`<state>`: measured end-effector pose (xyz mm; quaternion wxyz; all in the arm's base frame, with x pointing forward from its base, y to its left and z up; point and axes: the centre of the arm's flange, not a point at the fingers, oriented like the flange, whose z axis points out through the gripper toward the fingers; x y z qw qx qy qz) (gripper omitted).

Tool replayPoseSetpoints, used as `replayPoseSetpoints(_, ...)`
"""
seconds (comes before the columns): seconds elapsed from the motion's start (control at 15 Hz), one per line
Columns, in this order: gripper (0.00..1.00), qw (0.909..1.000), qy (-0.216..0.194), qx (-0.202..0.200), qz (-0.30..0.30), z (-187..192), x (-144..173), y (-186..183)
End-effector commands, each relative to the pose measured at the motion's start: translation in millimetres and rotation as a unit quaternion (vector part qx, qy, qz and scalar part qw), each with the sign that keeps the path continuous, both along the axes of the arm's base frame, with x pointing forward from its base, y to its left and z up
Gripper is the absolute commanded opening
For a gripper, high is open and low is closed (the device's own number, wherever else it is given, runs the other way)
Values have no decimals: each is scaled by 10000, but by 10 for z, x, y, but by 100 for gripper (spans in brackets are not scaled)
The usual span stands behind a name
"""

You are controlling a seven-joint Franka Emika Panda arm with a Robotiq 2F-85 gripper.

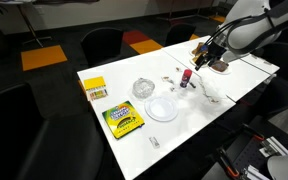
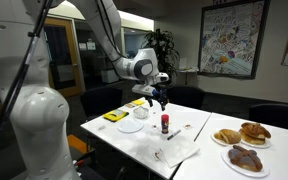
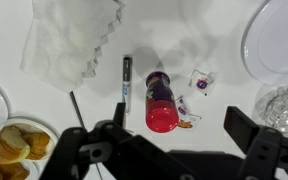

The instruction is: Put the bottle on the white plate

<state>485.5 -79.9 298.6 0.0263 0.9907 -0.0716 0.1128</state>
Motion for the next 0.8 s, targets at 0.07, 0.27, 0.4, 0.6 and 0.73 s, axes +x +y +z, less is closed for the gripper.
replayPoseSetpoints(0.07,100,9995,-325,-48,-12,-311,363,-199)
replayPoseSetpoints(0.27,100,9991,-415,70,-35,-499,516,-217)
replayPoseSetpoints(0.4,100,9990,-407,155,-46,-641,595,-226)
replayPoseSetpoints(0.6,100,9989,-359,310,-59,-824,696,-226)
replayPoseSetpoints(0.73,100,9990,-320,312,-49,-892,746,-236)
